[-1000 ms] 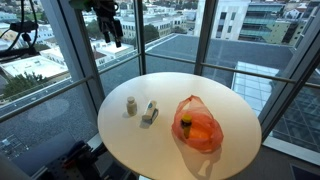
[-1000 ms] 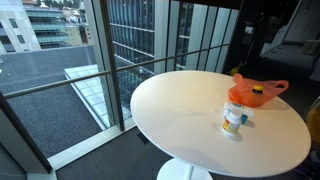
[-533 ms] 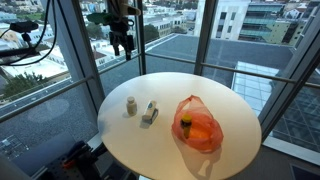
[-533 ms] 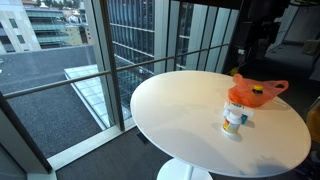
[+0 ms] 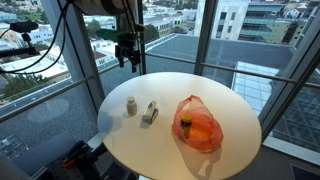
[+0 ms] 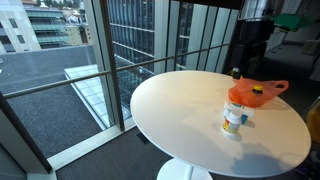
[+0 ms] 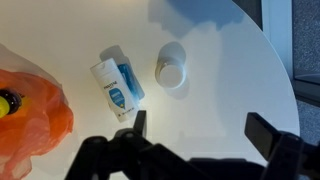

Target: Lift the white bottle on the table and put it in the plastic

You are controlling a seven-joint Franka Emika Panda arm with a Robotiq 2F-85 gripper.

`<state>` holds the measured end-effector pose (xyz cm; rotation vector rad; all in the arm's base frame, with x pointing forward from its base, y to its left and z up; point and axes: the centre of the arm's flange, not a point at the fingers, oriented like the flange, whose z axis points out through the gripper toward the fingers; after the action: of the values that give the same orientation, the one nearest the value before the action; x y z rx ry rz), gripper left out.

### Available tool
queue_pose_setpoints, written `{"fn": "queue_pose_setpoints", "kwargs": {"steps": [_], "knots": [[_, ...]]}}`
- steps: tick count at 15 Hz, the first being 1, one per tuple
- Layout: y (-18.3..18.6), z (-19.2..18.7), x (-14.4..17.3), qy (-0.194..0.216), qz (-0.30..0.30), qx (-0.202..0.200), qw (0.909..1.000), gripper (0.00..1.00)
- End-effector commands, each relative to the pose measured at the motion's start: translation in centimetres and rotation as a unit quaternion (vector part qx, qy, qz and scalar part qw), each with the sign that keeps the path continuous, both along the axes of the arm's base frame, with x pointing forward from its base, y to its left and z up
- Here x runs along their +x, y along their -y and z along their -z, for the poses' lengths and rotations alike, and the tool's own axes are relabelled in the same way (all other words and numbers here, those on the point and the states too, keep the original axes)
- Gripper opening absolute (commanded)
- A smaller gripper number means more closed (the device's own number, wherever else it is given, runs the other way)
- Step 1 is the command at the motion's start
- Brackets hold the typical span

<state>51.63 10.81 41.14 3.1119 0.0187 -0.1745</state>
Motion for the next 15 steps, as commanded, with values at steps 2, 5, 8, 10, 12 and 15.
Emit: {"fn": "queue_pose_setpoints", "kwargs": {"steps": [2, 5, 8, 10, 12, 15], "knots": [[0.2, 2.6, -1.2, 0.032, -0.009, -0.007, 0.9994, 1.00], [0.0, 3.0, -0.7, 0.020, -0.006, 0.000, 0.9998, 1.00], [0.0, 3.4, -0.9, 0.017, -0.006, 0.000, 0.9998, 1.00], [0.0, 3.4, -0.9, 0.017, -0.006, 0.000, 0.9998, 1.00], [0.4, 4.1, -1.4, 0.014, -0.006, -0.010, 0.9998, 1.00], [1.2, 5.4, -2.4, 0.004, -0.005, -0.023, 0.9997, 1.00]]}}
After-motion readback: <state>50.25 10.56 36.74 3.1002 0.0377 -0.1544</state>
